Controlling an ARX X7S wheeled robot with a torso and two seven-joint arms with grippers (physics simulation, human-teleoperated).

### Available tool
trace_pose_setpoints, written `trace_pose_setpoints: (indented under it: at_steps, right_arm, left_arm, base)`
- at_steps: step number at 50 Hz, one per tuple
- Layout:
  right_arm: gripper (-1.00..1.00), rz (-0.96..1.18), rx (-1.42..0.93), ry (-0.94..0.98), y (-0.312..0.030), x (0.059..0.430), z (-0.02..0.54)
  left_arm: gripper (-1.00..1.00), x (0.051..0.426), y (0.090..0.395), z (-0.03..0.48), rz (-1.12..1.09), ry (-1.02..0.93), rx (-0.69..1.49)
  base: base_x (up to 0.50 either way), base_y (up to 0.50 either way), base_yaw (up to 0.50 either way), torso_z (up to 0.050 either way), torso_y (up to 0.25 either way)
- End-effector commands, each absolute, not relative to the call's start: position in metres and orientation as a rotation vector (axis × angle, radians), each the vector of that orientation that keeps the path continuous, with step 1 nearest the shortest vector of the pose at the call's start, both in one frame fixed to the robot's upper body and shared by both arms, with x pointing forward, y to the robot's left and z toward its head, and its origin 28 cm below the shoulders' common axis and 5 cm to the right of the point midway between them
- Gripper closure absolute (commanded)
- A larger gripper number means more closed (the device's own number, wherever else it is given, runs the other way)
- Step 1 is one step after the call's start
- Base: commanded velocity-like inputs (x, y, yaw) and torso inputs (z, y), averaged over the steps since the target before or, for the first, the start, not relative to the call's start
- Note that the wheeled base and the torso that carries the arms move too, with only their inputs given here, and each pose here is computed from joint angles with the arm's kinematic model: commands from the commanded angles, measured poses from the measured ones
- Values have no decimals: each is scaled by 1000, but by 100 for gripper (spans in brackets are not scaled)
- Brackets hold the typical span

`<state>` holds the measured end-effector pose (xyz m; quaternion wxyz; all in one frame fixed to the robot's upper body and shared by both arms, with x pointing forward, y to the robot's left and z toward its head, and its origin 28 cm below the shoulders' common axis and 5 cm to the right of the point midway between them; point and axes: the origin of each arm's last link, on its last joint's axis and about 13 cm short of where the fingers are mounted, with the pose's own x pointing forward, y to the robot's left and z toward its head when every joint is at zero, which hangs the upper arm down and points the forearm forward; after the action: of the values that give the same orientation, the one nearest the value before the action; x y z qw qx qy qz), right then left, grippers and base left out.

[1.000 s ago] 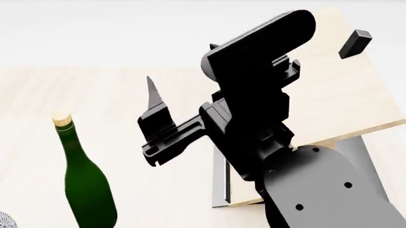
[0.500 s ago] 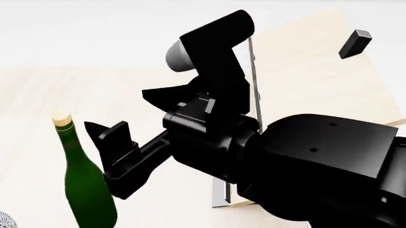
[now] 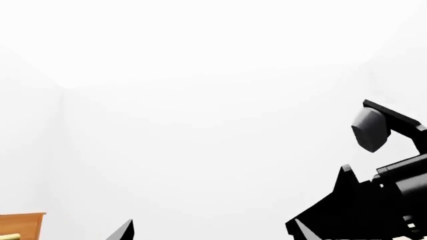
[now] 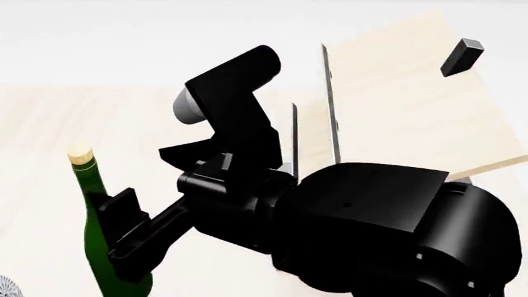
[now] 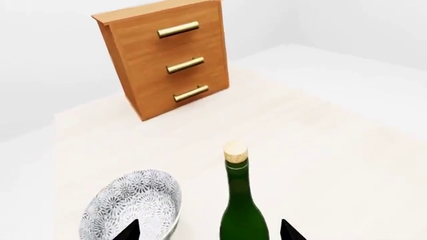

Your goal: Put the wine bottle on the wine rack.

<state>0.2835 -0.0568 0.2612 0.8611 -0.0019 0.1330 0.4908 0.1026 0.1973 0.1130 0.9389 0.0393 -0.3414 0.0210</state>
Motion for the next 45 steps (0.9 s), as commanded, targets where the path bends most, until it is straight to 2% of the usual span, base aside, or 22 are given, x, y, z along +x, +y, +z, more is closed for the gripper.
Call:
trace_pose_setpoints:
  at_steps: [1,45]
  right_arm:
    - [-100,1015,-18,275,-46,289,250]
    - [-100,937,60,228,-7,321,215]
  left_arm:
    - [-100,103,197,113,43,-698,81]
    - [-100,101,196,112,38,-698,79]
  base:
    - [0,0,0,0,0]
    - [0,0,0,0,0]
